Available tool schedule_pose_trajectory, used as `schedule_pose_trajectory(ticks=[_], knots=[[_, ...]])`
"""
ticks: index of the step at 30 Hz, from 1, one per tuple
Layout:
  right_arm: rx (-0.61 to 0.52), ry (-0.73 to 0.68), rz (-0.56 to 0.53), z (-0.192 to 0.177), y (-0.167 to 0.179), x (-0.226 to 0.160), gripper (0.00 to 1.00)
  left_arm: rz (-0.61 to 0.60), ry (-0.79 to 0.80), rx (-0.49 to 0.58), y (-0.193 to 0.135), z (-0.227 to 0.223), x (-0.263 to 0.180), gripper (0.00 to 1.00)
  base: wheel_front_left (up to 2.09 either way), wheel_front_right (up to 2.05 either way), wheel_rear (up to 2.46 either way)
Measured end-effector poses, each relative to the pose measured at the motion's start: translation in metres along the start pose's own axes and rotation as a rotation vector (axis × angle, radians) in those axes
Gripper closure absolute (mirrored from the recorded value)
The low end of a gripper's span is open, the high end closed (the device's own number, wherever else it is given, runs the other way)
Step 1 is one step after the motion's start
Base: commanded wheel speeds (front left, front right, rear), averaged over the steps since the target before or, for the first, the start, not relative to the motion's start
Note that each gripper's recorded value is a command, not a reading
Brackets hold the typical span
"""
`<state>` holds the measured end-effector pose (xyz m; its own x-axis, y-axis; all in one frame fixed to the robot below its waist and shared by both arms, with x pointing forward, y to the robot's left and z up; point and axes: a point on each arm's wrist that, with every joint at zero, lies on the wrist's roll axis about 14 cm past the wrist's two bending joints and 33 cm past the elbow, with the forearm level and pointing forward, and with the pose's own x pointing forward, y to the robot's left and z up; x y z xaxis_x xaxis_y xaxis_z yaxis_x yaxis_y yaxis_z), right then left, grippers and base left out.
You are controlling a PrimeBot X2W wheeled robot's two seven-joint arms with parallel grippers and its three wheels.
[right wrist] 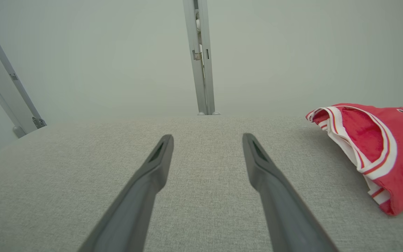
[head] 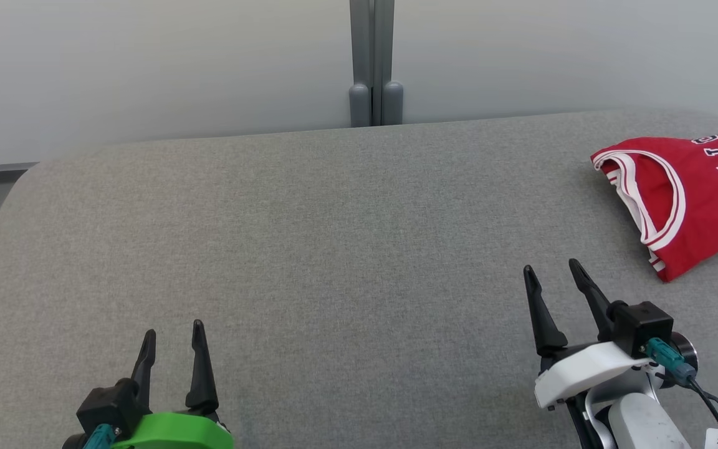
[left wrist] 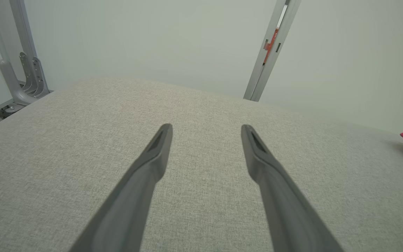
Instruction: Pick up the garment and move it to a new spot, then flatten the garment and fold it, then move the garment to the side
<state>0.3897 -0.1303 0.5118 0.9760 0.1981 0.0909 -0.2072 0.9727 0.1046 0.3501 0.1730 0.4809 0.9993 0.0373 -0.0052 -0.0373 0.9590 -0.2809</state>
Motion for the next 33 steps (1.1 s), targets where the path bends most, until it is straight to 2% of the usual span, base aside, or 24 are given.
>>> schedule_pose_trajectory(ticks=[22, 23, 28, 33], knots=[[0.015, 0.025, -0.015, -0.008, -0.002, -0.015, 0.00, -0.018, 0.005, 0.007, -0.009, -0.002, -0.004, 0.00, 0.00, 0.00, 0.00], [0.016, 0.026, -0.014, -0.009, -0.002, -0.016, 1.00, -0.017, 0.011, 0.007, -0.008, -0.004, -0.005, 1.00, 0.00, 0.00, 0.00], [0.036, 0.095, -0.030, -0.030, -0.003, -0.027, 1.00, -0.001, 0.067, -0.001, -0.004, -0.021, -0.011, 1.00, 0.00, 0.00, 0.00], [0.128, 0.108, -0.069, -0.033, -0.010, -0.028, 1.00, 0.027, 0.096, -0.084, 0.002, -0.025, -0.011, 1.00, 0.00, 0.00, 0.00]])
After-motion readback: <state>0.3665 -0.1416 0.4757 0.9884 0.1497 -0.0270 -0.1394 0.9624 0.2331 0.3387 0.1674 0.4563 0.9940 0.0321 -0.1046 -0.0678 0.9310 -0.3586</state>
